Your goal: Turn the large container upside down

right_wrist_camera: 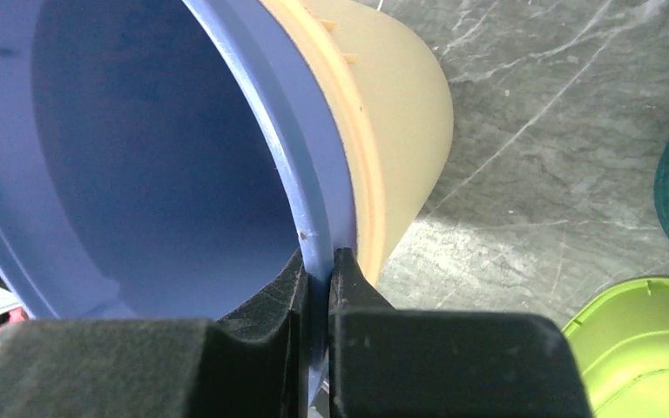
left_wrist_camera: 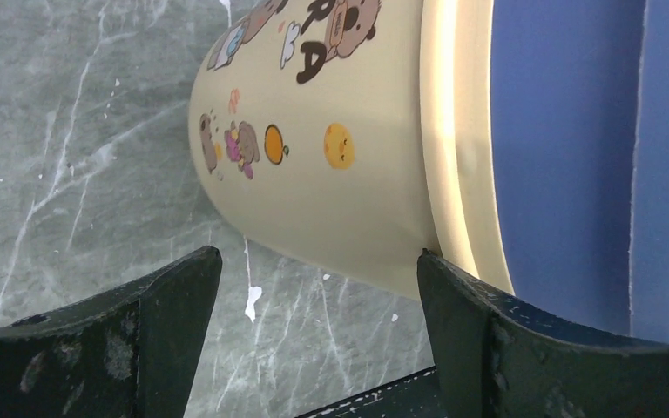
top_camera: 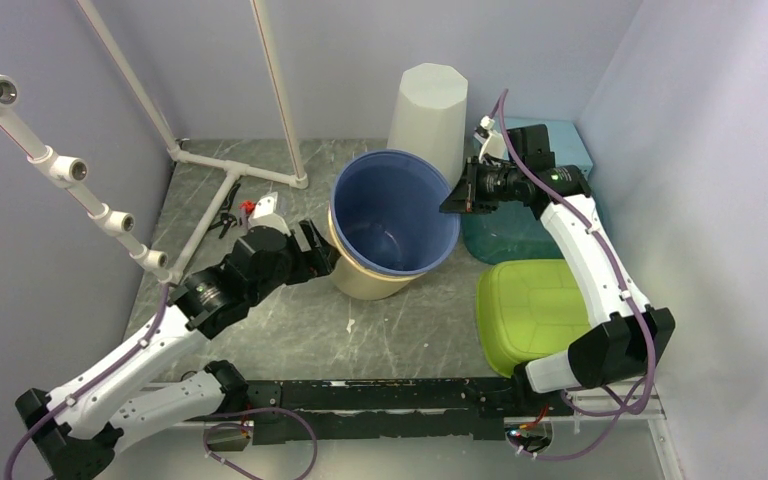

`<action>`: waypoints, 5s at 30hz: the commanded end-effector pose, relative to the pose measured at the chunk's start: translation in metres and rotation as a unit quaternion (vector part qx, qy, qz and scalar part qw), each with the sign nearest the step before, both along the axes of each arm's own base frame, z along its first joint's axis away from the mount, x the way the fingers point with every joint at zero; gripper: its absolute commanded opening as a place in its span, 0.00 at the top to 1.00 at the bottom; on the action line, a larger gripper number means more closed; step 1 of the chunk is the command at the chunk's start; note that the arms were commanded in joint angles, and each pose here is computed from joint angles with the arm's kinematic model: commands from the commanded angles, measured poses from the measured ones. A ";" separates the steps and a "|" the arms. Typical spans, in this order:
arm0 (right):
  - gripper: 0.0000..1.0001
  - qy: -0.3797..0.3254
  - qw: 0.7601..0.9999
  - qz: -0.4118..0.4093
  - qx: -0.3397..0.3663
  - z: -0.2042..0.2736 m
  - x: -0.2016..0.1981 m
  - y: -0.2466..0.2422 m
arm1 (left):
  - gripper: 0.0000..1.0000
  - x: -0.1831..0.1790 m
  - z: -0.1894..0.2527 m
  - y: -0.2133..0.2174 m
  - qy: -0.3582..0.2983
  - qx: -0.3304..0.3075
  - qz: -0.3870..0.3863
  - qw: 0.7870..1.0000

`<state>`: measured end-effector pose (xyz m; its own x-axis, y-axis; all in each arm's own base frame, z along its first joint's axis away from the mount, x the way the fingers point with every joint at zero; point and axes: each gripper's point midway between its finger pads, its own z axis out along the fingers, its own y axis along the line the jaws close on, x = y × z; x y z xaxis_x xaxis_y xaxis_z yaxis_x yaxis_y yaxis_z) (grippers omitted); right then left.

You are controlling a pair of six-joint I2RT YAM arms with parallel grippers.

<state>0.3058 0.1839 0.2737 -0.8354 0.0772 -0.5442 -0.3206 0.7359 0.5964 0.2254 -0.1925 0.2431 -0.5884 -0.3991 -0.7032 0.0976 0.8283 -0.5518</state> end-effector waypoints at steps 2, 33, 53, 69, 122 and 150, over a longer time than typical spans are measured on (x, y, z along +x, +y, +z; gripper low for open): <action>1.00 -0.049 0.985 0.108 0.127 0.071 -0.041 0.041 | 0.12 0.009 0.012 -0.029 -0.004 -0.065 -0.020 0.998; 1.00 -0.080 0.986 0.093 0.113 0.083 -0.045 0.034 | 0.12 0.009 -0.036 -0.016 0.088 0.006 0.016 0.996; 1.00 -0.025 0.997 0.006 0.068 0.044 -0.021 0.022 | 0.07 -0.008 0.016 -0.012 0.002 -0.071 -0.020 0.997; 1.00 0.003 0.999 -0.007 0.049 0.024 -0.011 0.020 | 0.07 -0.013 0.059 -0.032 -0.076 -0.128 -0.091 0.985; 1.00 -0.049 0.961 0.195 0.191 0.114 -0.092 0.046 | 0.10 -0.004 0.014 -0.009 0.021 -0.051 -0.007 0.998; 1.00 -0.010 0.995 0.103 0.004 0.058 -0.064 0.024 | 0.06 0.000 0.032 -0.035 -0.003 -0.081 -0.061 0.995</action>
